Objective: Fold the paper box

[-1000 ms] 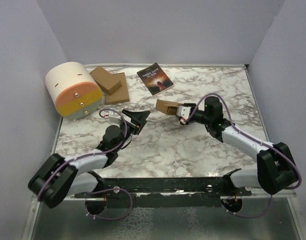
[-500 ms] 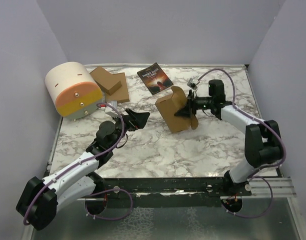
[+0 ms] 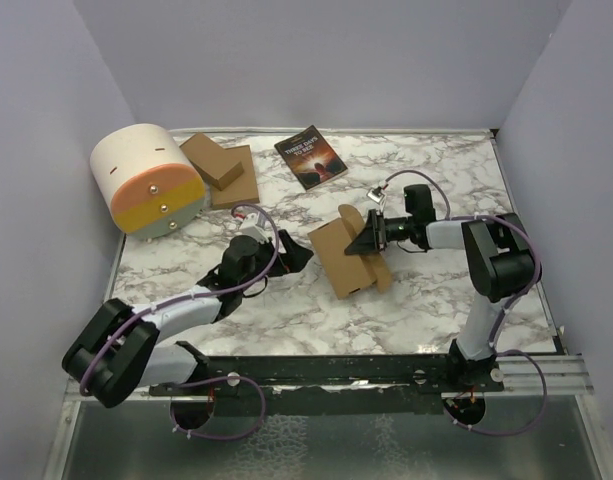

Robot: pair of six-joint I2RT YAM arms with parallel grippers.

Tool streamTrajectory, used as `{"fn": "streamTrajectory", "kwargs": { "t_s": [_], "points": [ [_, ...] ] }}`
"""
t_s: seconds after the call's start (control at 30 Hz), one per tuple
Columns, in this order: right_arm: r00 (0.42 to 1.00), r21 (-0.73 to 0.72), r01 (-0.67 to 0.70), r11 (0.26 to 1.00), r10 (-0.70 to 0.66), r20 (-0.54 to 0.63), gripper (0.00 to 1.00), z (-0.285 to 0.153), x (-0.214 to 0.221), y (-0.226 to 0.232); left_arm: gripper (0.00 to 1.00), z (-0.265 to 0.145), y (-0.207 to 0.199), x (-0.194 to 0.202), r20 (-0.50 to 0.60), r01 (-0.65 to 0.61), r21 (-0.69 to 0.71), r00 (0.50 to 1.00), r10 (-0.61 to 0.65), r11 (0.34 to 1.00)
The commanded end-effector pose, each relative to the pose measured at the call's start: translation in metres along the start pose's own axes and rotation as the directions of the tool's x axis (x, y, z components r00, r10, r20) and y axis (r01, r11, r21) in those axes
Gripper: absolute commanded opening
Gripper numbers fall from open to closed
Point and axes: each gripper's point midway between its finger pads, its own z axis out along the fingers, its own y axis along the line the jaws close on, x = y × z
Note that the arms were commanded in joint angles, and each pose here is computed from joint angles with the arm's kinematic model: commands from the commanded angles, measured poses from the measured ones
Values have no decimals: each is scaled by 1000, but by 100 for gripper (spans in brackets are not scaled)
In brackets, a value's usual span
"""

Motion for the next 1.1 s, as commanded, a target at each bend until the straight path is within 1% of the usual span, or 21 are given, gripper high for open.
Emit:
{"fn": "streamTrajectory", "kwargs": {
  "t_s": [0.0, 0.23, 0.43, 0.63, 0.83, 1.07],
  "points": [
    [998, -4, -58, 998, 58, -9, 50, 4, 8, -11, 95, 14, -22, -4, -25, 31, 80, 999, -29, 996],
    [994, 29, -108, 994, 108, -15, 51, 7, 10, -25, 94, 40, -19, 12, -136, 31, 36, 990, -26, 999],
    [989, 68, -146, 987, 148, -16, 52, 8, 11, -36, 94, 55, -8, 27, -215, -27, -48, 977, 16, 998],
    [986, 107, -162, 981, 164, -17, 53, 9, 8, -42, 94, 61, 3, 38, -265, -59, -100, 964, 31, 993],
    [991, 141, -128, 982, 134, -29, 60, 7, 8, -46, 94, 67, 10, 44, -297, -79, -126, 954, 39, 989],
    [996, 194, -63, 979, 73, -46, 64, 3, 7, -51, 94, 71, 19, 52, -334, -105, -150, 941, 49, 983]
  ]
}}
